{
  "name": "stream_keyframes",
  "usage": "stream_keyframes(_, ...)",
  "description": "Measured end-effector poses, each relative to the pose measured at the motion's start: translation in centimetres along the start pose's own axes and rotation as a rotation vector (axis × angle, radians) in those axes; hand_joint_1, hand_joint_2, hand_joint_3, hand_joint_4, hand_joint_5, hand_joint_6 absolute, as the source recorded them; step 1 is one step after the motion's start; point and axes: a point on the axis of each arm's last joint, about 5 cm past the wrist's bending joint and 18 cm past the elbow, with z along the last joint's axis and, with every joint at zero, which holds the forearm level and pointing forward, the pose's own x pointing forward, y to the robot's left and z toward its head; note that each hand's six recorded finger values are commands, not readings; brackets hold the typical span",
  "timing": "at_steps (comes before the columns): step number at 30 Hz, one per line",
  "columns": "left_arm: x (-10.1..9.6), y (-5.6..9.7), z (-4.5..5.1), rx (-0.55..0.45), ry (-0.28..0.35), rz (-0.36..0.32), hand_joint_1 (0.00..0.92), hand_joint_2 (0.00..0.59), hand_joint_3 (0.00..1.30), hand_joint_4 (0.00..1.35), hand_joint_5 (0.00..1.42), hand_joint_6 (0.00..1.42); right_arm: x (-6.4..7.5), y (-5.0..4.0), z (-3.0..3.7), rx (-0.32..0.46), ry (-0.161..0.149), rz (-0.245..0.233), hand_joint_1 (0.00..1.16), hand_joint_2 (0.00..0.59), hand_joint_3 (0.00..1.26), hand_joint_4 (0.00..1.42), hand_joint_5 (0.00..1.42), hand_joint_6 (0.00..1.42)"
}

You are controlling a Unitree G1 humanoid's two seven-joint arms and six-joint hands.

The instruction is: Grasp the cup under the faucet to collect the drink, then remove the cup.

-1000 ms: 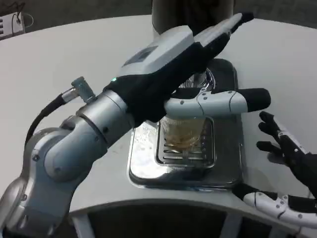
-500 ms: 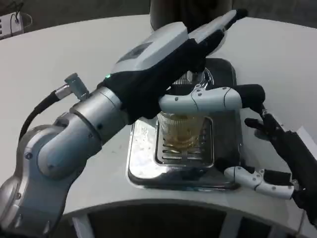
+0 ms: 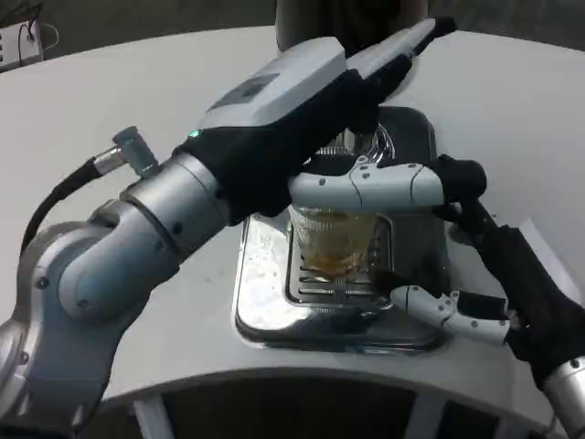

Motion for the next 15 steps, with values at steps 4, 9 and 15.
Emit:
stream_keyframes(4, 0.1, 0.26, 0.15, 0.021, -0.002, -0.022, 0.0, 0.0, 0.0, 0.0, 0.0, 0.11, 0.14, 0.01, 0.09, 0.0, -0.006, -0.001, 0.78, 0.224, 0.0, 0.01, 0.11, 0.1)
stream_keyframes(9, 0.32, 0.64, 0.3, 0.043, -0.004, -0.044, 0.0, 0.0, 0.0, 0.0, 0.0, 0.12, 0.27, -0.01, 0.17, 0.0, -0.012, -0.002, 0.78, 0.224, 0.0, 0.01, 0.11, 0.1)
stream_keyframes(15, 0.71, 0.83, 0.49, 0.063, -0.01, -0.072, 0.0, 0.0, 0.0, 0.0, 0.0, 0.13, 0.32, 0.04, 0.17, 0.003, -0.011, -0.003, 0.78, 0.222, 0.0, 0.02, 0.11, 0.1)
